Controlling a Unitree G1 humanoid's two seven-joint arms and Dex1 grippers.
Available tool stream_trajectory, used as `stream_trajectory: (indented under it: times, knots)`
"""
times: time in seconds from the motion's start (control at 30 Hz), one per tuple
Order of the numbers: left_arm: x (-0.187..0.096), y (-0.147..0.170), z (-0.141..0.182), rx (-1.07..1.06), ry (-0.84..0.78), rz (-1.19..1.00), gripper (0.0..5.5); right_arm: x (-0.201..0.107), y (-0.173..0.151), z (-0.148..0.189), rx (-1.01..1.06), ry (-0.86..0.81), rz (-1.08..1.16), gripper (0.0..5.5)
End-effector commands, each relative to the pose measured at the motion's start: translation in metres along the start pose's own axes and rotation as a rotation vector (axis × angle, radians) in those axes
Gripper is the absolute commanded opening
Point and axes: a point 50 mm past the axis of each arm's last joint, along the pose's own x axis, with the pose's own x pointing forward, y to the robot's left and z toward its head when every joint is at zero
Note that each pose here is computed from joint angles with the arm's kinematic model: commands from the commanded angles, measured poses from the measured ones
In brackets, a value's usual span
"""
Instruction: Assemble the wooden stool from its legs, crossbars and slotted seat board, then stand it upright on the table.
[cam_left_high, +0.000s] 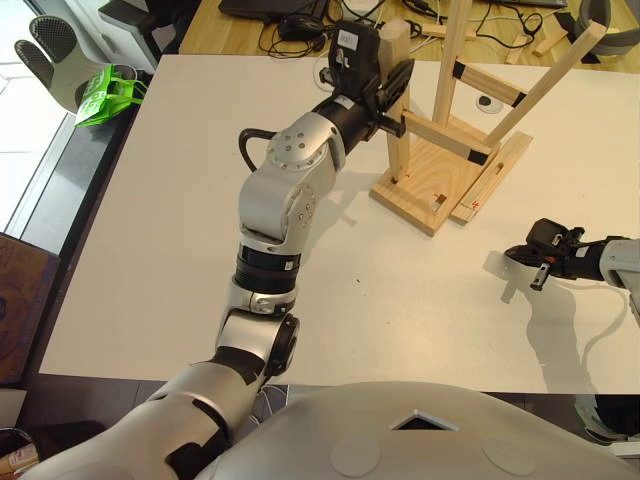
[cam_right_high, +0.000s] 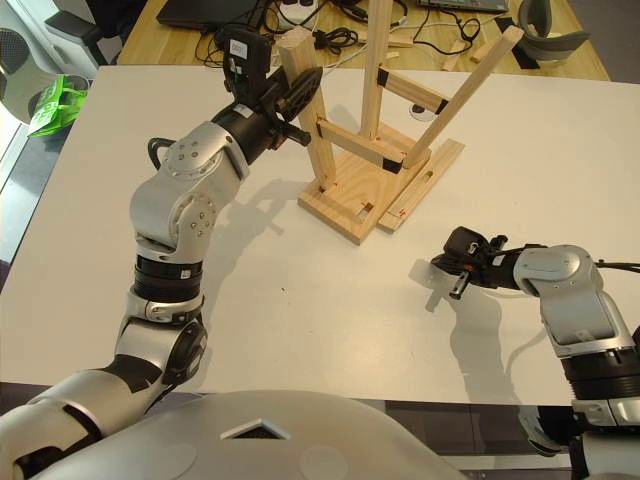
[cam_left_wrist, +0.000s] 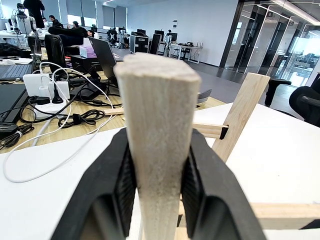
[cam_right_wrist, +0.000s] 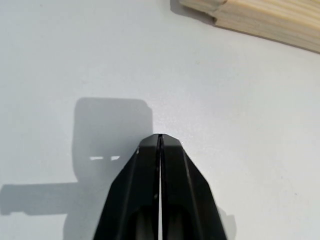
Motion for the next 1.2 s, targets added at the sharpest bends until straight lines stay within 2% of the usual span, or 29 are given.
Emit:
stream_trajectory:
  times: [0.03,0.23,0.4,0.67,1.2]
  knots:
    - [-0.002,0.005,-0.007,0.028,0.041,0.031,1.02,0.005,0.005,-0.002,0.004,0.013,0.021,0.0]
    - [-0.012,0.011,0.0,0.02,0.075,0.056,1.02,0.005,0.004,-0.004,-0.015,0.025,0.017,0.0]
    - [-0.013,0.003,0.01,0.007,0.072,0.036,1.02,0.007,0.004,-0.004,-0.018,0.027,0.013,0.0]
    - [-0.007,-0.01,0.006,-0.037,0.069,0.024,1.02,0.009,0.005,-0.006,-0.024,0.031,0.013,0.0]
    - [0.003,-0.01,-0.004,0.003,0.081,0.03,1.02,0.013,0.008,-0.003,-0.032,0.016,0.027,0.0]
